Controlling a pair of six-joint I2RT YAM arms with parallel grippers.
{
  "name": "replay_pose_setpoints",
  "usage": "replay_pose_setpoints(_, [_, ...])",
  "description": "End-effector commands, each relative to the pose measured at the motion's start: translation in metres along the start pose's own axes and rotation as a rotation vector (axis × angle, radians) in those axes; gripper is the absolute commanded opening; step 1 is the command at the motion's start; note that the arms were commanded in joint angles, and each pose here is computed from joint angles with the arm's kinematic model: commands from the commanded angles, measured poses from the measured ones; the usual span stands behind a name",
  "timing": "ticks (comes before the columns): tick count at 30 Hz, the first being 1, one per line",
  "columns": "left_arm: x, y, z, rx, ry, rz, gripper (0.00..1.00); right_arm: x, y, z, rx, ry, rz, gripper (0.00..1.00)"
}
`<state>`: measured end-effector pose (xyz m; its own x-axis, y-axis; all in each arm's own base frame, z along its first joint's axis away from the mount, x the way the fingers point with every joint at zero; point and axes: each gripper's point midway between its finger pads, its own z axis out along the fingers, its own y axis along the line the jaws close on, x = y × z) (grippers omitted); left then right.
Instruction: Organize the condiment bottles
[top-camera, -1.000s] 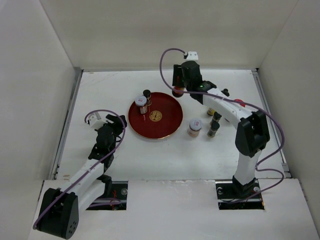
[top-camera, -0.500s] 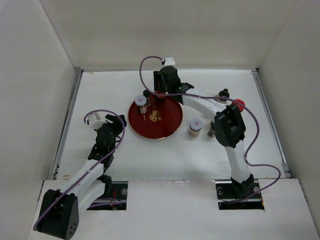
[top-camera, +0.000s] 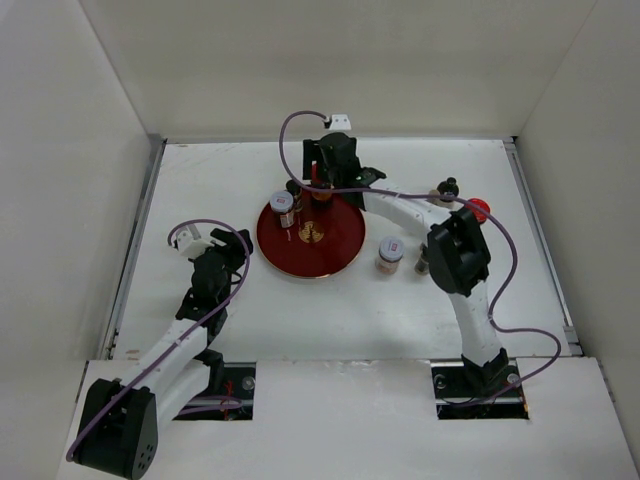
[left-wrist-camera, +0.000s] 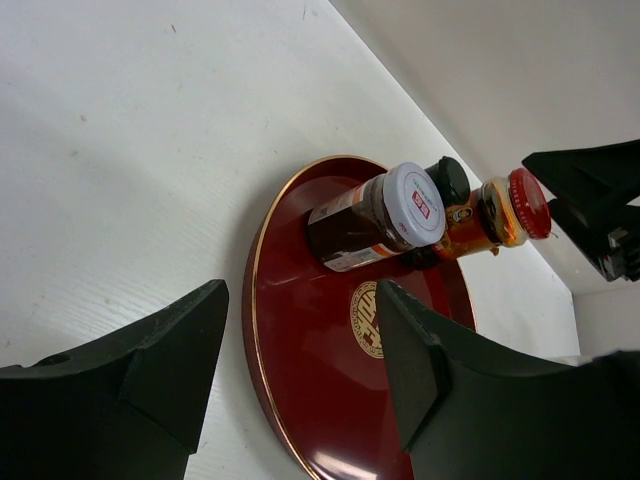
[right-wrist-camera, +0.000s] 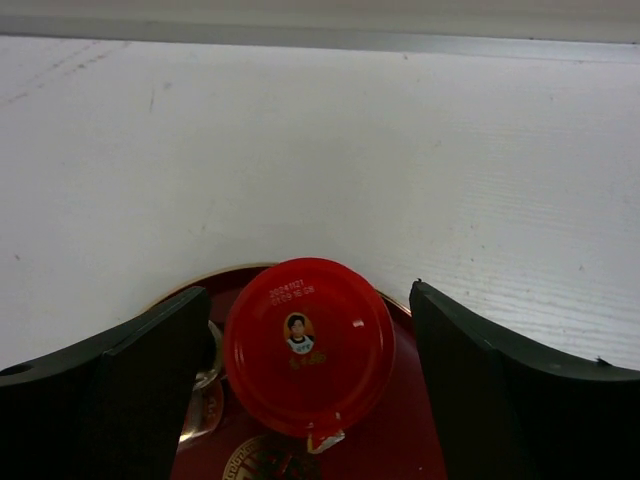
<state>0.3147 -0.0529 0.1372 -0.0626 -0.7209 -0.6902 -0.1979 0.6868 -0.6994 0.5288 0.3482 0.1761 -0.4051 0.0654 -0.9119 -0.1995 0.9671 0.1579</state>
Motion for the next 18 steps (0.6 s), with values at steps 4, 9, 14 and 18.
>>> replay_pose_setpoints(4, [-0.006, -0.006, -0.001, 0.035, -0.026, -0.024, 0.58, -0.092, 0.019, -0.060, -0.093, -0.213, 0.120, 0.90])
replay_pose_setpoints(9, [-0.006, -0.005, -0.001, 0.031, -0.024, -0.023, 0.58, -0.107, 0.002, -0.107, -0.099, -0.262, 0.141, 0.83])
replay_pose_setpoints(14, [-0.005, -0.007, -0.002, 0.036, -0.025, -0.022, 0.58, -0.077, -0.048, -0.160, -0.023, -0.260, 0.156, 0.37])
replay_pose_setpoints(18, [-0.005, -0.011, -0.002, 0.048, -0.023, -0.027, 0.58, -0.018, -0.092, -0.188, 0.080, -0.172, 0.153, 0.31])
